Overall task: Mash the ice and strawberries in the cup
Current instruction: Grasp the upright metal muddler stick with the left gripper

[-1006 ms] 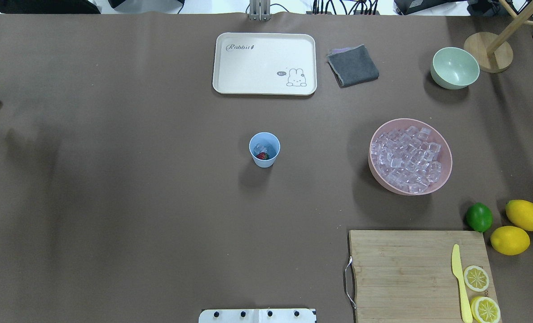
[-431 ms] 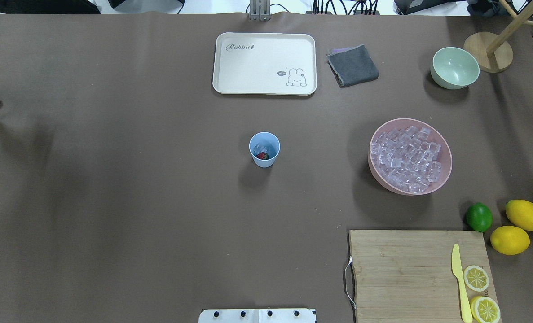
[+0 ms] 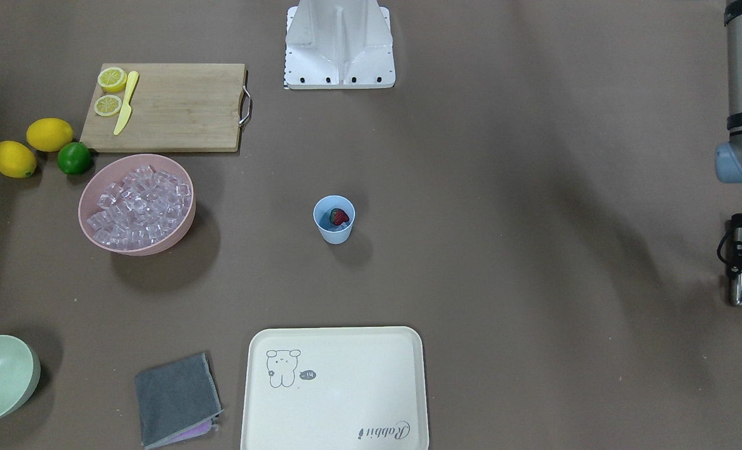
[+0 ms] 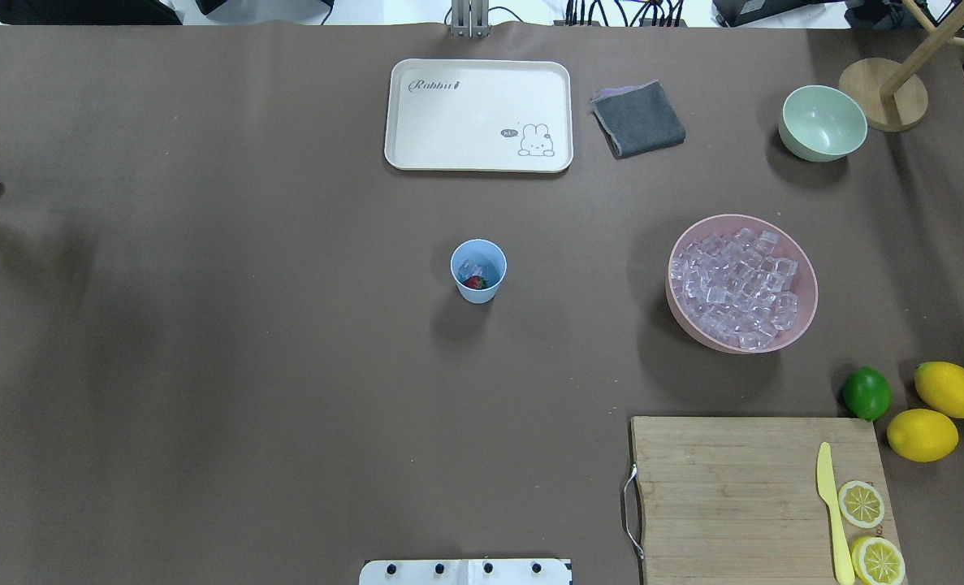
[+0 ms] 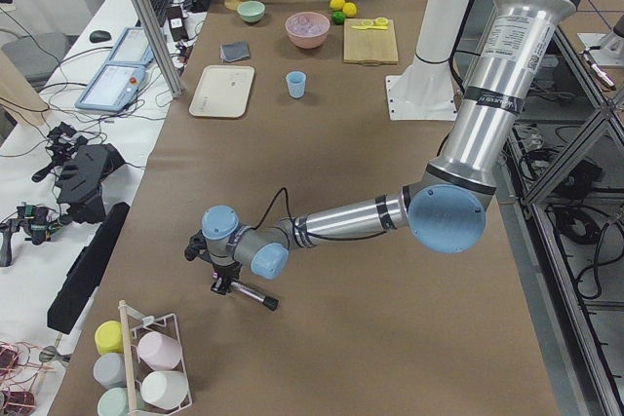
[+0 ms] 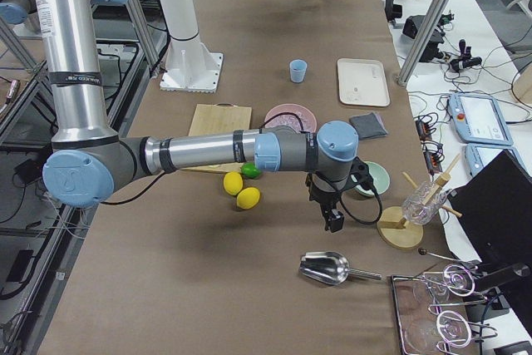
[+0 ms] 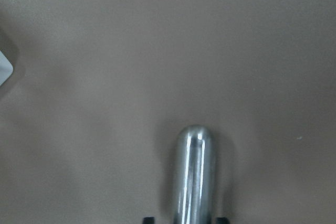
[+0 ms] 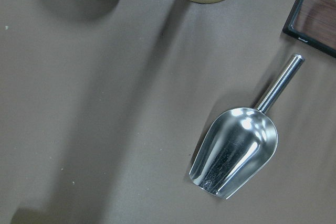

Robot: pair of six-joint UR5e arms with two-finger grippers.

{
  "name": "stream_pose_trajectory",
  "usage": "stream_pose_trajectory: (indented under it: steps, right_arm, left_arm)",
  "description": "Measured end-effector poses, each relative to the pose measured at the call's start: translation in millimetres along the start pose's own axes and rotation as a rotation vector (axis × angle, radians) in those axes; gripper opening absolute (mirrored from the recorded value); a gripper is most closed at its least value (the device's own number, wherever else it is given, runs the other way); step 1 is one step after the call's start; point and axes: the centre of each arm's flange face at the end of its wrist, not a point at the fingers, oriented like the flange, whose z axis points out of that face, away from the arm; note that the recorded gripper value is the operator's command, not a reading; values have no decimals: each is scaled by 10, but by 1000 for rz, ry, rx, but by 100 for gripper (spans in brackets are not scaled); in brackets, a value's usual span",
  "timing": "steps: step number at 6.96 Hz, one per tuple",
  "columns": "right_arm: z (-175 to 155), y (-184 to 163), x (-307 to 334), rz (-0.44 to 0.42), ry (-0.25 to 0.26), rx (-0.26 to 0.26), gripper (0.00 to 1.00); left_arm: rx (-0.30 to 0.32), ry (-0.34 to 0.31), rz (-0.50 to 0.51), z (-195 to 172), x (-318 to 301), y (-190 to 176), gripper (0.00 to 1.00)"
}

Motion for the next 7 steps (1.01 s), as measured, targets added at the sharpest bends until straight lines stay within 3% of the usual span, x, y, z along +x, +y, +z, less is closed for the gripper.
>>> stream_pose_trajectory:
  steps: [3,5,7]
  right_arm:
    - [-2,21,17,5,0,0,99]
    - [6,49,27,9,-2,-1,99]
    - [36,98,30,15,-13,-3,99]
  left_arm:
    - [17,-1,-28,-85,-15,-66,0]
    - [112,3,-23,-533,128,-520,0]
    - [244,25,-35,-1216,558,-1146,0]
